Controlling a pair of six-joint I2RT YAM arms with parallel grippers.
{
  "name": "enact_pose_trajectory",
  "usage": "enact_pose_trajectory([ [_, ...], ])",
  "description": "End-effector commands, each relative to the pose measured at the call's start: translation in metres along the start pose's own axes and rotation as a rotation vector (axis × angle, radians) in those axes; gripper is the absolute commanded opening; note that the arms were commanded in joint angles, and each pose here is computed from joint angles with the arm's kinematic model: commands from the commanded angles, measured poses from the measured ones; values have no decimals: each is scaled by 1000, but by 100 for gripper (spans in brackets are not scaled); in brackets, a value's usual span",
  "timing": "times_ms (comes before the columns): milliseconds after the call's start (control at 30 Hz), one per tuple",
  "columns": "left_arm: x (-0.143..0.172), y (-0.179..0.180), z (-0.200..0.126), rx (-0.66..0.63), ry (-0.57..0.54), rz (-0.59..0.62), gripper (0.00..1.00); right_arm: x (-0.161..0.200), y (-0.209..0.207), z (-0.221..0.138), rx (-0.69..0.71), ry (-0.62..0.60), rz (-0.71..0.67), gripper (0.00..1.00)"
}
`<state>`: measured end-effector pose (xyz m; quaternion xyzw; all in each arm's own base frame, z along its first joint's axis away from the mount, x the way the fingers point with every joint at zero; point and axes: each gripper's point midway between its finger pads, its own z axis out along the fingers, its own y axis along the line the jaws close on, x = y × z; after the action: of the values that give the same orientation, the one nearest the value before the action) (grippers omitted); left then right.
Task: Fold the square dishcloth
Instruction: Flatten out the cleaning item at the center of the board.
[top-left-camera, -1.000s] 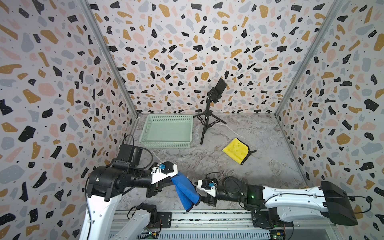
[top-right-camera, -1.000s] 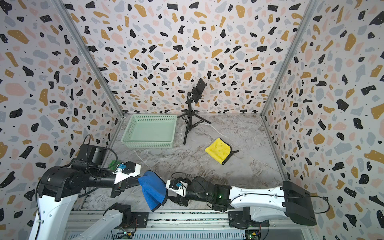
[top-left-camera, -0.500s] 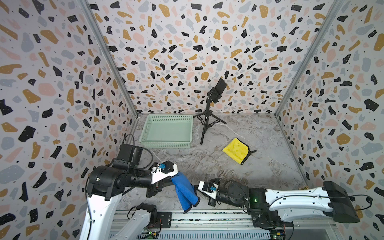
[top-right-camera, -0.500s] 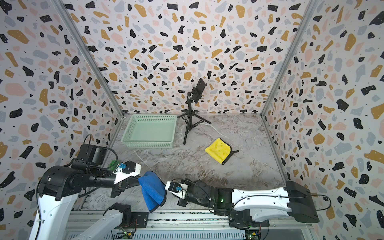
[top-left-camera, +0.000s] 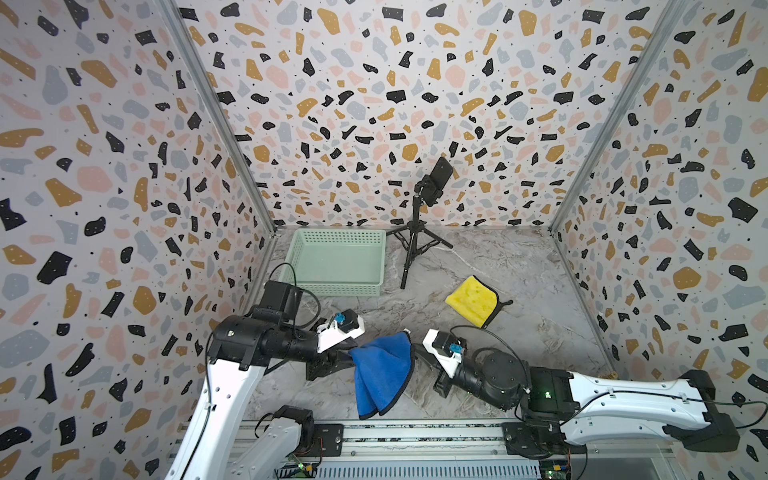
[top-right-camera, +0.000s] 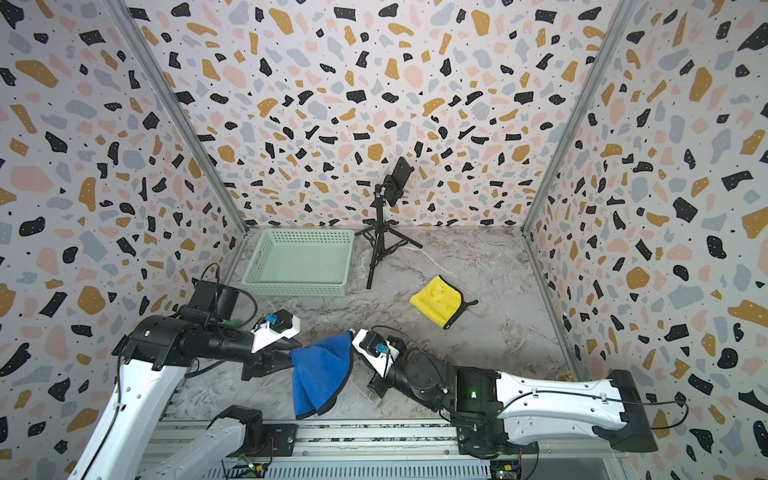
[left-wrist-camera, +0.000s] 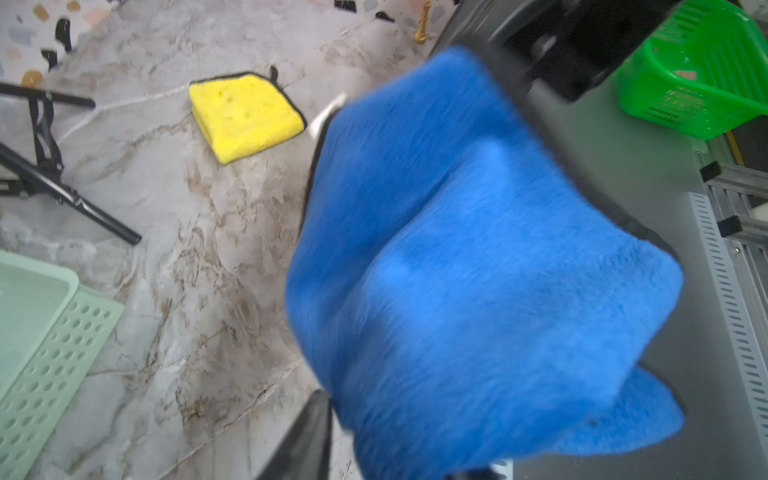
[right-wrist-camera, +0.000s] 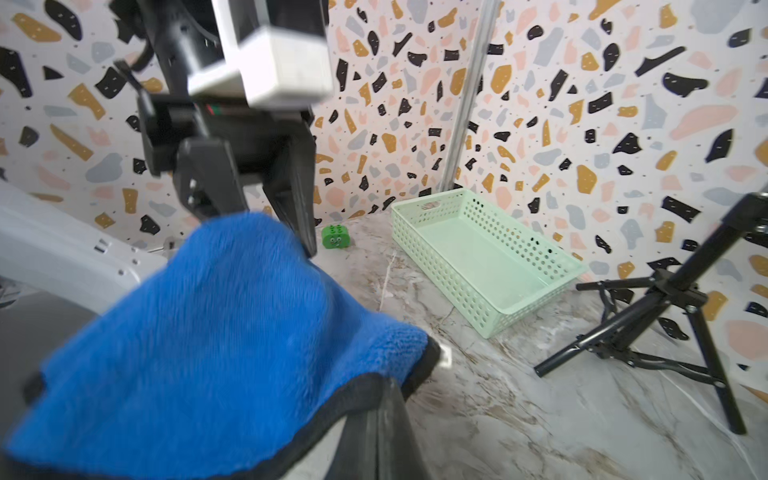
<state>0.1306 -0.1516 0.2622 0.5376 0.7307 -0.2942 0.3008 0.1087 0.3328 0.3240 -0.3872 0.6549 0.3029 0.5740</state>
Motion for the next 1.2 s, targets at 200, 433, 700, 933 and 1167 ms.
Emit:
enact_pose_trajectory([
  [200,-6,53,5,-218,-30,-40,79,-9,-52,4,393,254,64,0],
  [433,-9,32,12,-190,-171,-23,79,-42,-59,27,494,229,70,0],
  [700,2,-3,27,-61,-288,23,76,-24,-93,66,590,327,114,0],
  [933,17,36,73,-135,-248,49,82,-7,-125,74,654,365,179,0],
  [1167,65,75,150,-281,181,273,82,71,-159,43,731,518,244,0],
])
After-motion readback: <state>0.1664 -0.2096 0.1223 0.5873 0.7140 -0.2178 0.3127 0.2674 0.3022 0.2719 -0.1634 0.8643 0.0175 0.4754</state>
